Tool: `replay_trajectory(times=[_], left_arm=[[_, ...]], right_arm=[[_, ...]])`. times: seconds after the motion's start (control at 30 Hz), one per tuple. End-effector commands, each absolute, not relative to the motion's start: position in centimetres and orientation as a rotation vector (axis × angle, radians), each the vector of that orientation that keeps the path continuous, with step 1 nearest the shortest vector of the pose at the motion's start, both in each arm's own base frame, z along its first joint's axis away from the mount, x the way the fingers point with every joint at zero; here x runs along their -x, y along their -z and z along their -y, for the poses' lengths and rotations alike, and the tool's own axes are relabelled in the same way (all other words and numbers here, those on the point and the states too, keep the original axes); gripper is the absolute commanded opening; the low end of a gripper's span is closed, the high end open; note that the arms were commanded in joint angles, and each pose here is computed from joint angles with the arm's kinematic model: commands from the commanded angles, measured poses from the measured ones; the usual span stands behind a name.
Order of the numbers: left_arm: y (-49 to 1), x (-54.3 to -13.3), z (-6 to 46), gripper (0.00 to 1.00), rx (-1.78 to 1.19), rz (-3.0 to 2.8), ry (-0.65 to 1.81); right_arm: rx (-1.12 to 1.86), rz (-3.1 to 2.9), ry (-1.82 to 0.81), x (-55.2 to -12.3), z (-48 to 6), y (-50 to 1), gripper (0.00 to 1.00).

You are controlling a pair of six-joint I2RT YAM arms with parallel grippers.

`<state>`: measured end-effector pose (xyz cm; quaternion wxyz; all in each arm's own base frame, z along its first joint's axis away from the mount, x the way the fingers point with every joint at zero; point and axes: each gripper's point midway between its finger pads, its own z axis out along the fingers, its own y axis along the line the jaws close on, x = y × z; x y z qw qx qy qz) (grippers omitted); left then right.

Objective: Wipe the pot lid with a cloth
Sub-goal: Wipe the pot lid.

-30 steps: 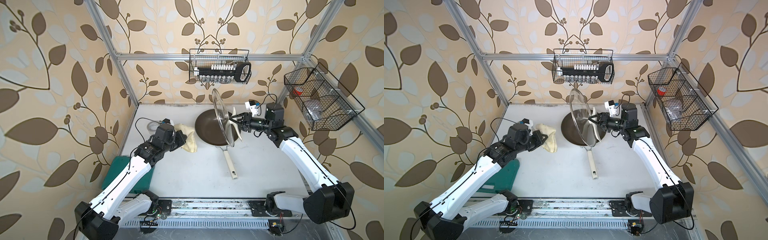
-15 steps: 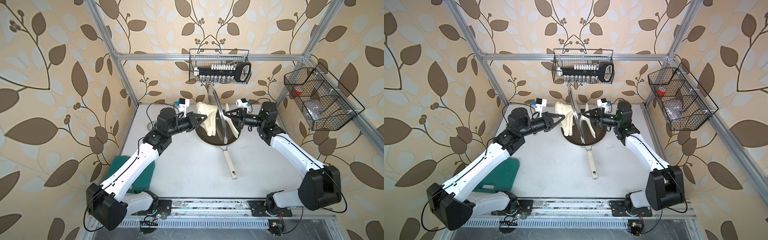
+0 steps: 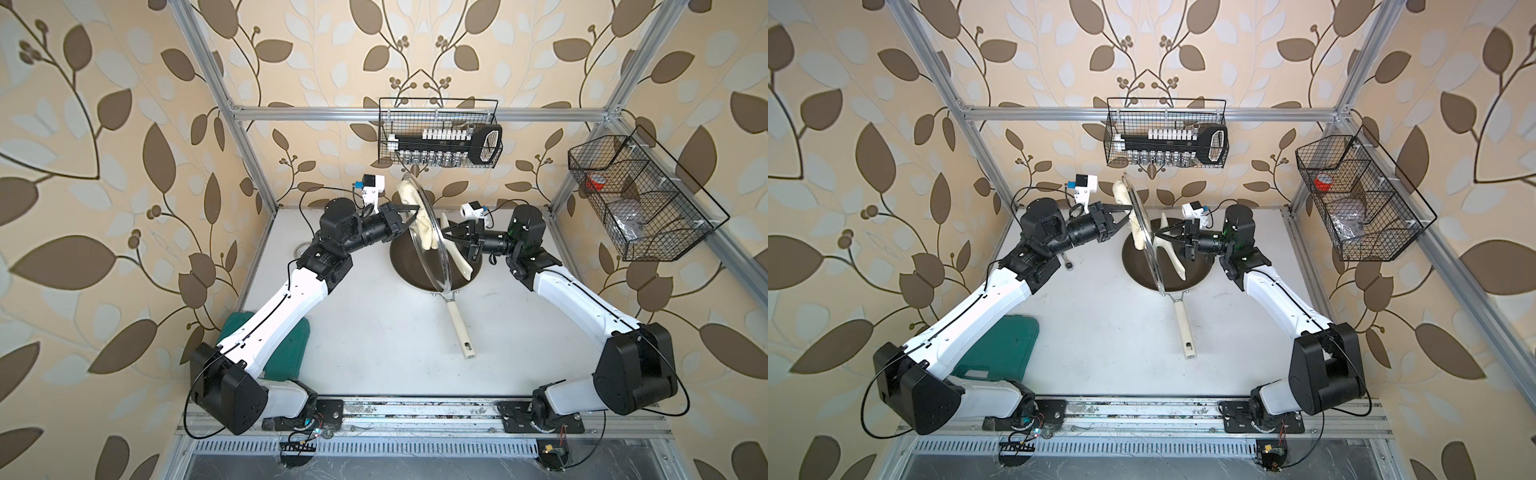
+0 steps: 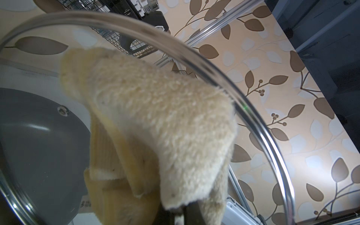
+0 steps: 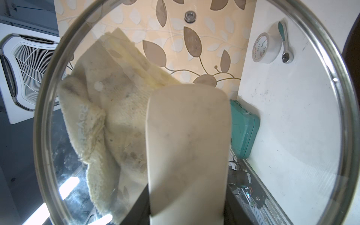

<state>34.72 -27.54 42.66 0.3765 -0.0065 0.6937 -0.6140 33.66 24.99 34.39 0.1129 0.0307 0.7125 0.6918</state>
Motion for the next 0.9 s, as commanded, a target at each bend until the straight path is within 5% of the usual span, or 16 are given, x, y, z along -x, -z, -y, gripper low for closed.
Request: replay_trajectory(times=[0.0, 0.4, 0.87], left_arm=[[-45.9, -36.7, 26.5, 0.00, 0.040, -1.673, 1.489], [-40.1, -43.6, 26.9, 0.00, 0.145, -1.818, 1.428], [-33.1, -39.5, 29.5, 0.00, 0.151, -2.003, 1.550]], right_arm=[[0.295, -1.853, -2.024, -30.7, -25.2, -41.9, 0.00], [0.421, -1.766, -2.007, -29.1, -25.0, -44.6, 0.00], [0.146, -1.613, -1.972, -35.5, -23.0, -47.6, 0.00]])
